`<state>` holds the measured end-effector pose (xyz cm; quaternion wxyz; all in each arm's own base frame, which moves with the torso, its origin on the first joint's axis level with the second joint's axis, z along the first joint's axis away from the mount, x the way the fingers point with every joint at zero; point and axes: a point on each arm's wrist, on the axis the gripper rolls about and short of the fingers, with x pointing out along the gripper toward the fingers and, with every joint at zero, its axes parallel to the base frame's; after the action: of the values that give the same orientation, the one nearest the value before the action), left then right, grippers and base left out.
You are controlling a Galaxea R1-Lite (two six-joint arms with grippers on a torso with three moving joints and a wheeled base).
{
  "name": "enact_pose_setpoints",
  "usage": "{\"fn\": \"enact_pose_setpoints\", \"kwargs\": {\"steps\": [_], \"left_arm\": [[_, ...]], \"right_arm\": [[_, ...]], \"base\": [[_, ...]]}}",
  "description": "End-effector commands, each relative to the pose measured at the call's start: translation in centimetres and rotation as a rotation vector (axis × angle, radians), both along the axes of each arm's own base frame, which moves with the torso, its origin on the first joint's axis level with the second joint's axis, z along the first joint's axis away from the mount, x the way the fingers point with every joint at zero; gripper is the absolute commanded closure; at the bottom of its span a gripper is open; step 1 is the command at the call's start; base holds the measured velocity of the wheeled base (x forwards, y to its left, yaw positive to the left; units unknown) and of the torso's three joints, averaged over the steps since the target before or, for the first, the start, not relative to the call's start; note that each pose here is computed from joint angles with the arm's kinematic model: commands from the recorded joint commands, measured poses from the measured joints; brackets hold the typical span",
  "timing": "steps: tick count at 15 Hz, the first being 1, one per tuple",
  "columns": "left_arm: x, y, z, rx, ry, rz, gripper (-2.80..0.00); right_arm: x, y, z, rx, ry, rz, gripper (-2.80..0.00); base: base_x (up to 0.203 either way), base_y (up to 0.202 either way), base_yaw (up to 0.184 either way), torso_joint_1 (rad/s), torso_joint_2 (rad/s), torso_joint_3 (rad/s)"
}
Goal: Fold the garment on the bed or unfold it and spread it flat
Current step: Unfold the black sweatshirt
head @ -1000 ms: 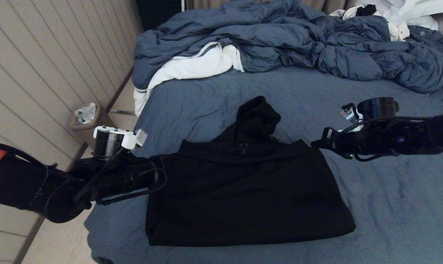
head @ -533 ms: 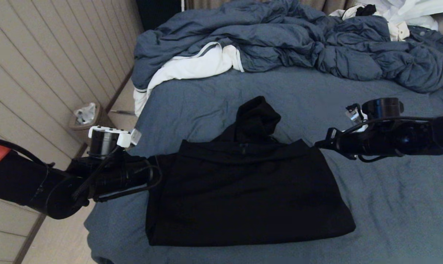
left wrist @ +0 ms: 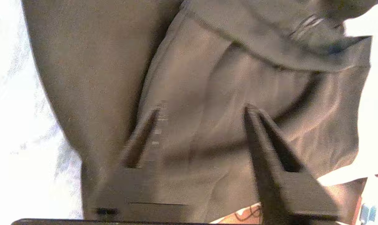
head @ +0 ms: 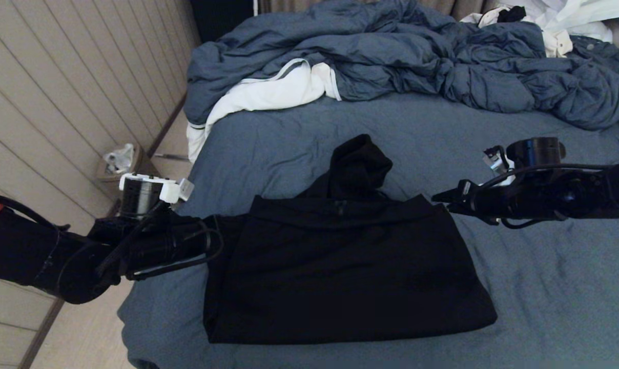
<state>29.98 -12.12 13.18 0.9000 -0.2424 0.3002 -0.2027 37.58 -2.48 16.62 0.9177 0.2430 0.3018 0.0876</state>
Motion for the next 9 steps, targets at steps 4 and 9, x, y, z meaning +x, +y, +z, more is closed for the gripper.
{"fn": "enact_pose_setpoints", "kwargs": {"steps": [4, 9], "left_arm": [[0.9, 0.6, -0.8, -0.003, -0.011, 0.032, -2.80], [1.4, 2.9, -1.0, -0.012, -0.010, 0.105, -2.80]], "right_arm": [[-0.1, -0.1, 0.0, 0.001, 0.001, -0.001, -2.80], [0.1, -0.6, 0.0, 0.008, 0.000, -0.015, -2.80]], "base": [[0.000, 0.000, 0.000, 0.000, 0.00, 0.000], [0.000, 0.000, 0.000, 0.000, 0.00, 0.000]]}}
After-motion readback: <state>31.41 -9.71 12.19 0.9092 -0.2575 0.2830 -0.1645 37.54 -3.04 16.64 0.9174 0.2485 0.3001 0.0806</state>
